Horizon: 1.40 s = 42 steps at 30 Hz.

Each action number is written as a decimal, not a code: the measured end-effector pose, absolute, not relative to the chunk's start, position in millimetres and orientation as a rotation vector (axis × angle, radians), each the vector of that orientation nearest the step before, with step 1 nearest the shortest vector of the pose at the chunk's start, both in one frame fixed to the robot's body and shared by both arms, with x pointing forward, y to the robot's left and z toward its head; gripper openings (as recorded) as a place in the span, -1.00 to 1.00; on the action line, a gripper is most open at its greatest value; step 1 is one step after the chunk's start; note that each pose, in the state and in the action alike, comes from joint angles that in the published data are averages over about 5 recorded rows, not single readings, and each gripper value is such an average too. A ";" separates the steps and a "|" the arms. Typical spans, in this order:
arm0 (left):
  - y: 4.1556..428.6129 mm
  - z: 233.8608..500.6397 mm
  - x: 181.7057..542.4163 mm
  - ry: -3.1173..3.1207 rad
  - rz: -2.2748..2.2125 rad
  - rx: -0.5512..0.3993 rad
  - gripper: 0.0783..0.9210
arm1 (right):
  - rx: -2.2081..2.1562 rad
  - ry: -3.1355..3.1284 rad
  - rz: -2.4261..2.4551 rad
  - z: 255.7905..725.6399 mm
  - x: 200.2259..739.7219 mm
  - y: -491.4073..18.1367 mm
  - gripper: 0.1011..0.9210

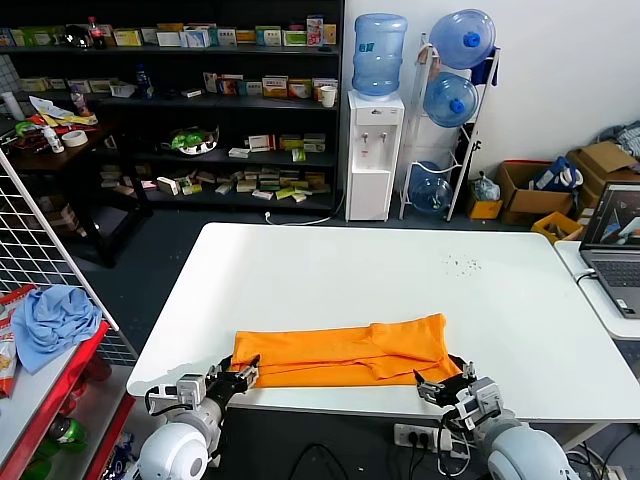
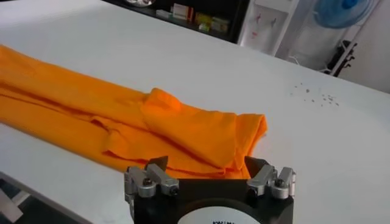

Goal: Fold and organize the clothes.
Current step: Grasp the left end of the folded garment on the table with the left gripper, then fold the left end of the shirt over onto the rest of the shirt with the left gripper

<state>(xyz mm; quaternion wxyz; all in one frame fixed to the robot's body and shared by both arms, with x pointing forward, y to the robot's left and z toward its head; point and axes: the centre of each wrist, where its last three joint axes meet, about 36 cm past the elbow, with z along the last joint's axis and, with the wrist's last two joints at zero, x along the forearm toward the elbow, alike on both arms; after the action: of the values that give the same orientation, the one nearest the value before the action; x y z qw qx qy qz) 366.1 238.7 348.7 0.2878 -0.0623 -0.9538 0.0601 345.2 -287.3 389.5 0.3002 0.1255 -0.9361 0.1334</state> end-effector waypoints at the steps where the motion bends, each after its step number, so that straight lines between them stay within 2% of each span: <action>1: 238.8 348.7 366.1 -2.546 0.163 -0.167 0.14 | 0.334 -2.484 0.354 389.6 344.9 -287.1 0.76; 14: 242.5 350.9 370.5 -2.531 0.189 -0.180 -0.78 | 0.343 -2.477 0.342 388.1 340.0 -283.7 0.76; 17: 245.9 352.1 372.8 -2.526 0.193 -0.175 -0.90 | 0.343 -2.479 0.342 388.7 340.1 -283.3 0.76; 27: 269.0 359.0 389.9 -2.535 0.179 -0.100 -0.92 | 0.345 -2.489 0.341 391.4 339.8 -282.5 0.76; 42: 352.2 378.7 428.8 -2.631 -0.007 0.166 -0.92 | 0.331 -2.515 0.345 390.8 342.0 -282.5 0.76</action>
<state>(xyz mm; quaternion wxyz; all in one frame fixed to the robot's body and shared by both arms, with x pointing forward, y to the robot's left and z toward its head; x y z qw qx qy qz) 428.8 352.2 378.7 0.2500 0.0609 -0.9663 -0.0026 342.0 -282.5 390.8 0.2868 0.1238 -0.9412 0.1290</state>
